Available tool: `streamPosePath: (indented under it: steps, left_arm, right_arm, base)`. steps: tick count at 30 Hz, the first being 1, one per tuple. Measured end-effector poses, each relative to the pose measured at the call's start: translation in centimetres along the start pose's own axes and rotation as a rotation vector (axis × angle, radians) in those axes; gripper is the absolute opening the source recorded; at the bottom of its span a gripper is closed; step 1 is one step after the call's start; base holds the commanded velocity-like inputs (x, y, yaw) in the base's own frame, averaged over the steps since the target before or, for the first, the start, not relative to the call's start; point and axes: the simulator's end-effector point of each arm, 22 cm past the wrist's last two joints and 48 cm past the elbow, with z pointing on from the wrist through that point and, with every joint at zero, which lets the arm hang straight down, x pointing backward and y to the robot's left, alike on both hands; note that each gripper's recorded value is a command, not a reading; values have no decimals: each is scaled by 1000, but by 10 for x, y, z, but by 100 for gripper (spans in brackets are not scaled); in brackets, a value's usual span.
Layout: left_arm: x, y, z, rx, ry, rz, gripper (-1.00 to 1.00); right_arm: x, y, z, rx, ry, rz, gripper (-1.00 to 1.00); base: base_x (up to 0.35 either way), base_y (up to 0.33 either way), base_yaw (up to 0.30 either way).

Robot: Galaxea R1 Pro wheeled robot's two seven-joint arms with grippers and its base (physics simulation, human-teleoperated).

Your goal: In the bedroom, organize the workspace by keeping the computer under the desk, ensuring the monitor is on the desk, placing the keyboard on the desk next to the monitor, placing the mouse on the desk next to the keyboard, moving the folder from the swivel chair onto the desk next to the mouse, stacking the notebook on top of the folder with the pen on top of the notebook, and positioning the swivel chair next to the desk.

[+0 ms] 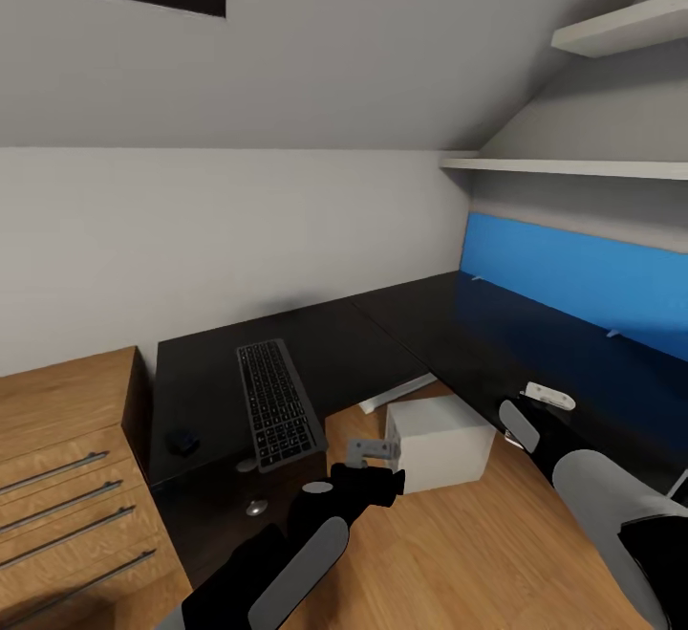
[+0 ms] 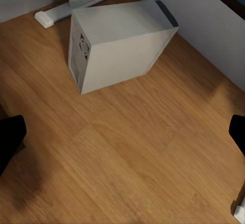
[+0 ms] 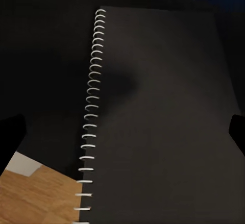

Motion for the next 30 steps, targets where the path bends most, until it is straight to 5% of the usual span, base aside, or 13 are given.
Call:
streamPosePath:
  steps: [5, 9, 10, 11, 20, 30]
  left_arm:
    - [0, 0, 0, -1, -1, -1, 100]
    - [10, 8, 5, -23, 22, 3, 100]
    - [11, 9, 6, -26, 24, 4, 100]
    - [11, 9, 6, -26, 24, 5, 100]
    - [11, 8, 6, -24, 23, 6, 100]
    - [11, 8, 6, -23, 24, 6, 100]
  right_arm:
    - [-1, 0, 0, 1, -1, 1, 100]
    - [-15, -3, 0, 4, -72, 48, 100]
    - [-35, -8, -1, 10, -159, 102, 100]
    - [-37, -10, 0, 12, -166, 108, 100]
    - [-48, -16, -1, 20, -218, 139, 100]
    - [-36, -37, 8, 61, -191, 145, 100]
  base:
    - [96, 0, -1]
    - [116, 0, 0]
    - [256, 0, 0]
    - [176, 0, 0]
    - [101, 0, 0]
    - [144, 0, 0]
